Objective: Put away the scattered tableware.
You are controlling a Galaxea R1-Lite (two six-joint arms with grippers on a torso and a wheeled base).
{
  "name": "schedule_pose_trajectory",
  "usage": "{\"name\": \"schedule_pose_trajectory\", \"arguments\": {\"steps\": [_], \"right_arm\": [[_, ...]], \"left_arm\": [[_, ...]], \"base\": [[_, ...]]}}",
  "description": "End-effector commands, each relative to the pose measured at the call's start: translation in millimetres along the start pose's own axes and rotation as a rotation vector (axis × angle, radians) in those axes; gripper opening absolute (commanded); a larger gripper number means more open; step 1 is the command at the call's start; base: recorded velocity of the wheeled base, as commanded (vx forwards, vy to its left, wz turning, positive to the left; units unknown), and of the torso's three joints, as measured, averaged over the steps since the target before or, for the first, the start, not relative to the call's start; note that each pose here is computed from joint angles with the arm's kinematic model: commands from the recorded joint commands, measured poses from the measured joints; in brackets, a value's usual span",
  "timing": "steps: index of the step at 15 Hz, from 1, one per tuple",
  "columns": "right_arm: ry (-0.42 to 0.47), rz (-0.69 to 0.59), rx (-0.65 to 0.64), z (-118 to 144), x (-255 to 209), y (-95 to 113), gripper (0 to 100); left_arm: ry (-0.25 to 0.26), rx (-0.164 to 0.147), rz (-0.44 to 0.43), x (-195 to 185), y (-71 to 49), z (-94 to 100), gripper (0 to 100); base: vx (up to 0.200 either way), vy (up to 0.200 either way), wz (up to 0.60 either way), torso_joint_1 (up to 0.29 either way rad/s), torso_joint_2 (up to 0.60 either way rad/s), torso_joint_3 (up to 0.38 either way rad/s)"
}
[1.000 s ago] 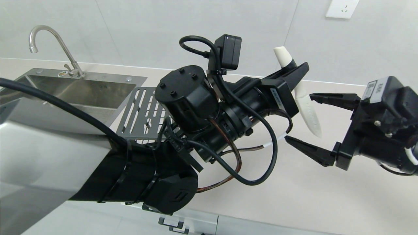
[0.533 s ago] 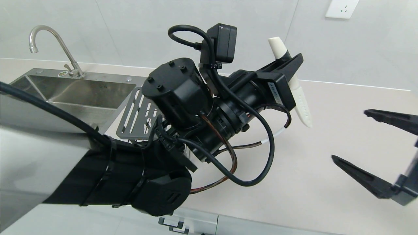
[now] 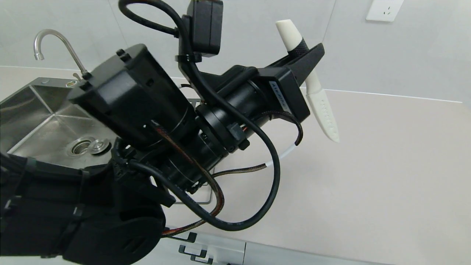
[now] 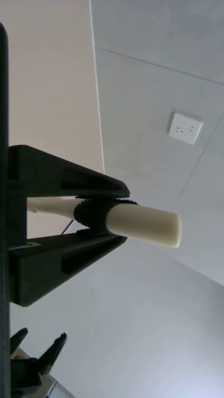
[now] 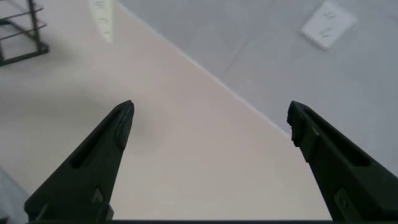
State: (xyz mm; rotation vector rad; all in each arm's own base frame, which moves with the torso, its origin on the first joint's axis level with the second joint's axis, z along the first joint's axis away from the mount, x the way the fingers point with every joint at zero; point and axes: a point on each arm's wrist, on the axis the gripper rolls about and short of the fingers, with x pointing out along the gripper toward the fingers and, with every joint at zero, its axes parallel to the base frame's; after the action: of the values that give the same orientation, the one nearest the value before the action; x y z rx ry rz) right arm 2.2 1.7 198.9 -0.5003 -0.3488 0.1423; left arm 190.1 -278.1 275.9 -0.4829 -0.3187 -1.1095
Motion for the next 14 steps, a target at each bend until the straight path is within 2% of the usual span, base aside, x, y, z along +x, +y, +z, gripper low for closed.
{"name": "schedule_pose_trajectory", "arguments": {"steps": [1,3,5,6,9,11,14], "right_arm": [[-0.097,-0.192,-0.025,6.6,-39.8,4.3,100],[-0.072,-0.205,-0.017,-8.9,-48.6,15.4,100],[-0.033,-0.228,0.070,-25.3,-51.1,23.9,100],[-0.019,-0.238,0.146,-32.6,-51.8,27.2,100],[0.044,-0.209,0.357,-52.2,-54.7,38.5,100],[0.101,-0.192,0.425,-67.0,-54.0,45.9,100],[0.196,-0.167,0.441,-78.2,-54.7,51.8,100]], "left_arm": [[-0.037,0.002,-0.012,-5.8,-6.2,17.8,0],[-0.032,0.004,-0.008,-11.5,-6.3,19.4,0],[-0.024,0.003,-0.007,-20.9,-8.2,22.4,0],[-0.036,0.004,-0.009,-24.6,-10.2,29.2,0],[-0.055,0.018,0.009,-28.9,-5.7,39.1,0],[-0.065,0.026,0.015,-34.0,-5.1,45.3,0],[-0.056,0.026,0.021,-45.5,-6.6,47.5,0]], "base": [[0.000,0.000,0.00,0.000,0.00,0.000],[0.000,0.000,0.00,0.000,0.00,0.000],[0.000,0.000,0.00,0.000,0.00,0.000],[0.000,0.000,0.00,0.000,0.00,0.000],[0.000,0.000,0.00,0.000,0.00,0.000],[0.000,0.000,0.00,0.000,0.00,0.000],[0.000,0.000,0.00,0.000,0.00,0.000]]}}
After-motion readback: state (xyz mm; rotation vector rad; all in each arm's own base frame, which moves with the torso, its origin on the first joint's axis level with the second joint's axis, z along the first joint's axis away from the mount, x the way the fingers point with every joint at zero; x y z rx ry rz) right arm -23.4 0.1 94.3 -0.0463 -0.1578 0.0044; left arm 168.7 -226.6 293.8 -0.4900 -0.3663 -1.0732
